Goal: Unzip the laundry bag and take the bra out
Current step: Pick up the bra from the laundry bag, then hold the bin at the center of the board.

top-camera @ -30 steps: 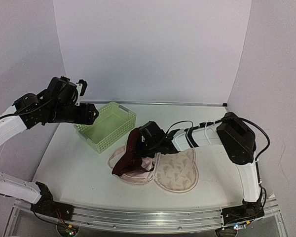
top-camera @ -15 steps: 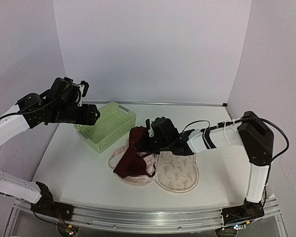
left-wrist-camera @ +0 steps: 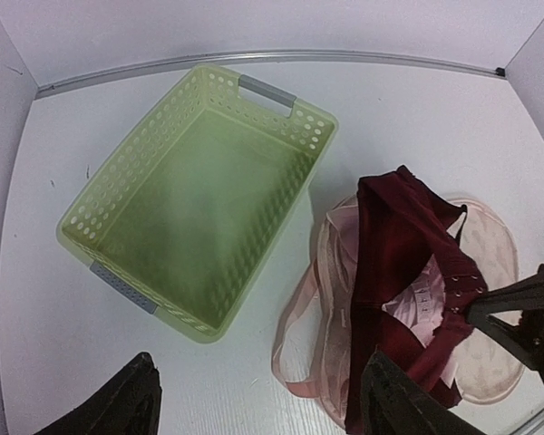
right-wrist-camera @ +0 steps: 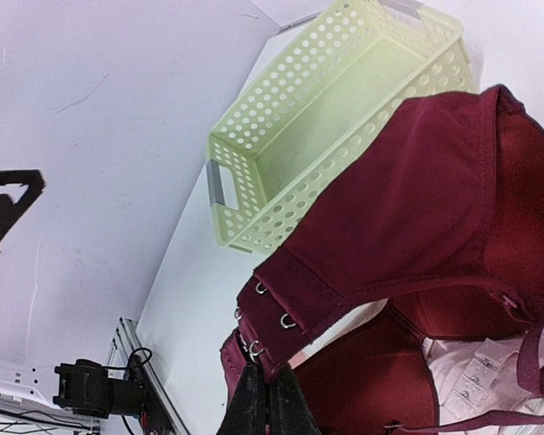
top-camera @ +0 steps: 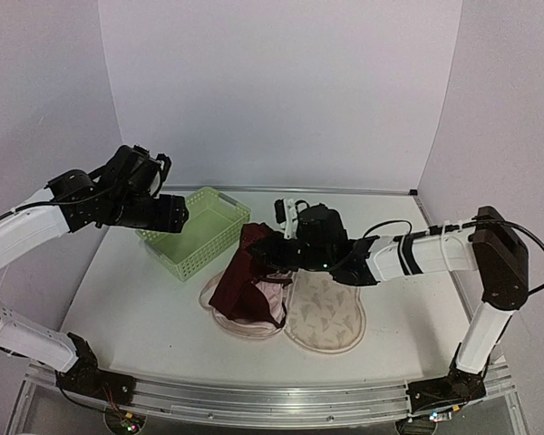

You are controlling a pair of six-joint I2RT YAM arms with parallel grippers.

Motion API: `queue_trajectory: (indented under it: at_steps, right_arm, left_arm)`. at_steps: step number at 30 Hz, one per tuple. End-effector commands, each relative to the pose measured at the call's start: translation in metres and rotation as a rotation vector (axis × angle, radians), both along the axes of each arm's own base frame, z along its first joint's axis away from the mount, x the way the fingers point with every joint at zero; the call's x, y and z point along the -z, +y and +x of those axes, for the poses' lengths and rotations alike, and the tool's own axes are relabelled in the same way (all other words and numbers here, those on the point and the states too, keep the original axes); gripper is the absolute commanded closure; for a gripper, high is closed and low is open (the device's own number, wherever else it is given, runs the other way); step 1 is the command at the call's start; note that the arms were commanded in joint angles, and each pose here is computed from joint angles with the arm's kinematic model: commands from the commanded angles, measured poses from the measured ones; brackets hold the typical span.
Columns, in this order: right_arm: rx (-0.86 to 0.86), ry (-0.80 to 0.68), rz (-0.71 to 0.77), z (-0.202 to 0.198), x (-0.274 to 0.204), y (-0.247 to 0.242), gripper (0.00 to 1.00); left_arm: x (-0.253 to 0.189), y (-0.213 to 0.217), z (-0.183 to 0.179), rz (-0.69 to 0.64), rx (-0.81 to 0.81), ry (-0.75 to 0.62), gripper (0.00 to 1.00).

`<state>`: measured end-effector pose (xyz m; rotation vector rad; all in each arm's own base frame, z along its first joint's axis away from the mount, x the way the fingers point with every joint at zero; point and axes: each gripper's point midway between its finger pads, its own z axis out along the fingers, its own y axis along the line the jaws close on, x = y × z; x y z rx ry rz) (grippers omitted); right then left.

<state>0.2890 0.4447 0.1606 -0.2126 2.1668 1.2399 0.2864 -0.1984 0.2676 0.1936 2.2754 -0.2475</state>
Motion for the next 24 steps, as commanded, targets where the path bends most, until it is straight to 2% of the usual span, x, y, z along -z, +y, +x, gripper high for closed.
queue_trajectory:
  at_steps: [1, 8, 20, 24]
  right_arm:
    - [-0.018, -0.18, 0.146, -0.004, -0.086, -0.006, 1.0]
    - [-0.016, -0.283, 0.192, -0.014, -0.133, -0.023, 1.0]
    - [-0.022, -0.383, 0.227, -0.023, -0.177, -0.037, 1.0]
    - [-0.033, -0.402, 0.239, -0.028, -0.187, -0.04, 1.0]
  left_arm:
    - [-0.023, 0.0, 0.017, -0.044, -0.056, -0.056, 0.23]
    - [-0.011, 0.013, 0.039, -0.055, -0.146, -0.027, 0.19]
    - [0.02, 0.034, 0.079, -0.138, -0.279, 0.065, 0.19]
    - [0.016, 0.022, 0.081, -0.21, -0.231, 0.076, 0.19]
